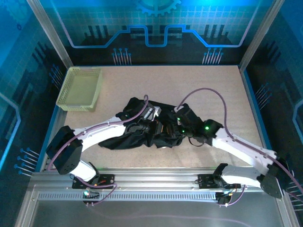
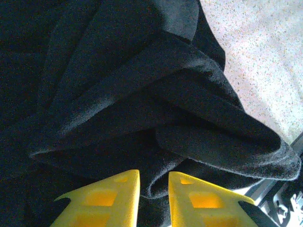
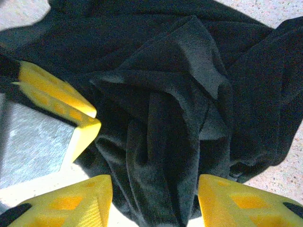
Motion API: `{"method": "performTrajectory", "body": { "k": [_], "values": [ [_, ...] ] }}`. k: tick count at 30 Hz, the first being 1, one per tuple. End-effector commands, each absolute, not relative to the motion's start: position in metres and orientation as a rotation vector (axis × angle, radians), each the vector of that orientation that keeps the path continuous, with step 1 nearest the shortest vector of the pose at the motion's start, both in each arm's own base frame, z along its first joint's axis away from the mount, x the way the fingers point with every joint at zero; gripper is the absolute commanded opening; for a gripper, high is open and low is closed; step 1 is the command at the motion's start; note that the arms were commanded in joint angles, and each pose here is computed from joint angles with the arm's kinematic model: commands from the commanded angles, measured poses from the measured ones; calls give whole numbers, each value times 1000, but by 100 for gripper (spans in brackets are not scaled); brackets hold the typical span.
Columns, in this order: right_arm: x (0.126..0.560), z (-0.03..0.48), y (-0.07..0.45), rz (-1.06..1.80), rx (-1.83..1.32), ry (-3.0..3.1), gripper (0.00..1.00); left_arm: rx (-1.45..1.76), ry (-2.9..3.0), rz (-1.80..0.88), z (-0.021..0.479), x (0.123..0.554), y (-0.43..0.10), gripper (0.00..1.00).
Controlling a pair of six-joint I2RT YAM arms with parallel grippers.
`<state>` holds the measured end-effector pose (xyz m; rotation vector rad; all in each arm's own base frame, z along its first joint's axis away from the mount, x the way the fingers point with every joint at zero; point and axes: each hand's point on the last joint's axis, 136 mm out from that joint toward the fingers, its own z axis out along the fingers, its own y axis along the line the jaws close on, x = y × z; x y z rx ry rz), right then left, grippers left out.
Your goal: Fold the inside-out t-shirt
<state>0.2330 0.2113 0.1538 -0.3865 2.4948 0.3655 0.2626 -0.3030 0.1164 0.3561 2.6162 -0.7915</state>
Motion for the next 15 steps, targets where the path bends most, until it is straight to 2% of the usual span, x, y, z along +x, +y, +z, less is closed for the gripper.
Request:
{"method": "performTrajectory", "body": {
  "k": [1,4,9,12,15],
  "values": [
    [235,143,210,234,-445,2541,54,316,2591,-777,119,265,-299,31],
    [238,134,211,177,-459,2564,51,314,2596,-782,118,264,-299,33],
    [239,135,206,161,-428,2551,15,330,2598,-795,116,264,-304,39],
    [234,138,207,251,-411,2535,2,347,2599,-792,116,264,-307,43],
    [224,137,219,436,-420,2515,0,392,2601,-790,115,261,-313,45]
  ]
}}
